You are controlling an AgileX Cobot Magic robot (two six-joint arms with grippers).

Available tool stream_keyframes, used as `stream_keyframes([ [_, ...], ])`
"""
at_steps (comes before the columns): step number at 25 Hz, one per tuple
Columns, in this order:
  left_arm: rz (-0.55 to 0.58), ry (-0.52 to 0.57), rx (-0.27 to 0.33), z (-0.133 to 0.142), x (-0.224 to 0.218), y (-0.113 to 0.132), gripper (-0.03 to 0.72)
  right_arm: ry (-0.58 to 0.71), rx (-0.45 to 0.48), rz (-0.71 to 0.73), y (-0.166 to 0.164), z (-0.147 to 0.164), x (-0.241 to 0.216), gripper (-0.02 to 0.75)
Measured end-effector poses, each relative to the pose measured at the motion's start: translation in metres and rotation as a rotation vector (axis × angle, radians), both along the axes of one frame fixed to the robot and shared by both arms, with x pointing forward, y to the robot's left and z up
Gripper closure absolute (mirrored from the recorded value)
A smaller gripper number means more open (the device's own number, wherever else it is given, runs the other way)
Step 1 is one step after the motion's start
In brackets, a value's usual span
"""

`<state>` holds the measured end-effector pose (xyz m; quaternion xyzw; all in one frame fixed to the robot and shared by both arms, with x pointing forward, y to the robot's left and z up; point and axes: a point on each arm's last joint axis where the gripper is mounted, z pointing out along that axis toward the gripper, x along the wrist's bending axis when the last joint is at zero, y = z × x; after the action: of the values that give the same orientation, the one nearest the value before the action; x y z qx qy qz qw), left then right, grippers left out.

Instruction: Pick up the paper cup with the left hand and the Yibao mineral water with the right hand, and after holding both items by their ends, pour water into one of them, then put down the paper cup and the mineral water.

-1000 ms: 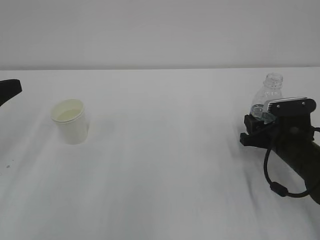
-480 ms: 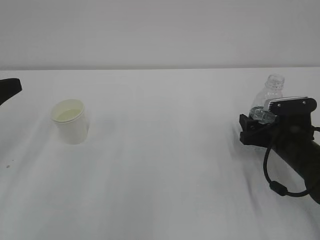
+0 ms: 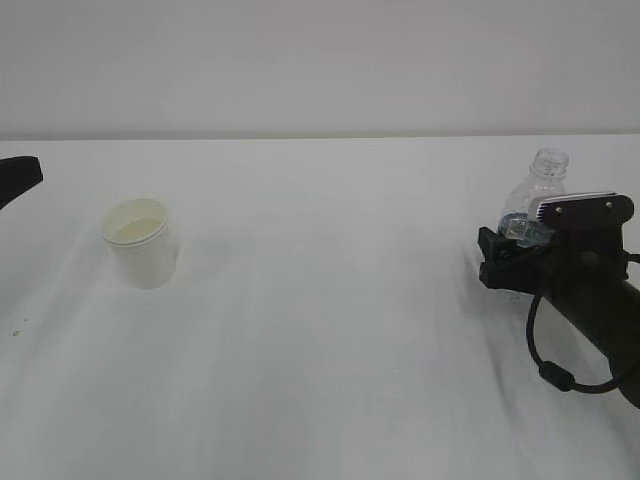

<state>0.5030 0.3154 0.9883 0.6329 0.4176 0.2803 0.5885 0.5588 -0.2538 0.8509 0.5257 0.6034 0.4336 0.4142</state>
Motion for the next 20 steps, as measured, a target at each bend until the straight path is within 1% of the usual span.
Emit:
stream_keyframes([
  [11, 0.0, 0.0, 0.0, 0.0, 0.0, 0.0, 0.196, 0.037, -0.005, 0.0, -0.002, -0.005, -0.011, 0.079],
  [20, 0.0, 0.0, 0.0, 0.0, 0.0, 0.0, 0.196, 0.043, -0.006, 0.0, -0.002, -0.006, -0.012, 0.079],
])
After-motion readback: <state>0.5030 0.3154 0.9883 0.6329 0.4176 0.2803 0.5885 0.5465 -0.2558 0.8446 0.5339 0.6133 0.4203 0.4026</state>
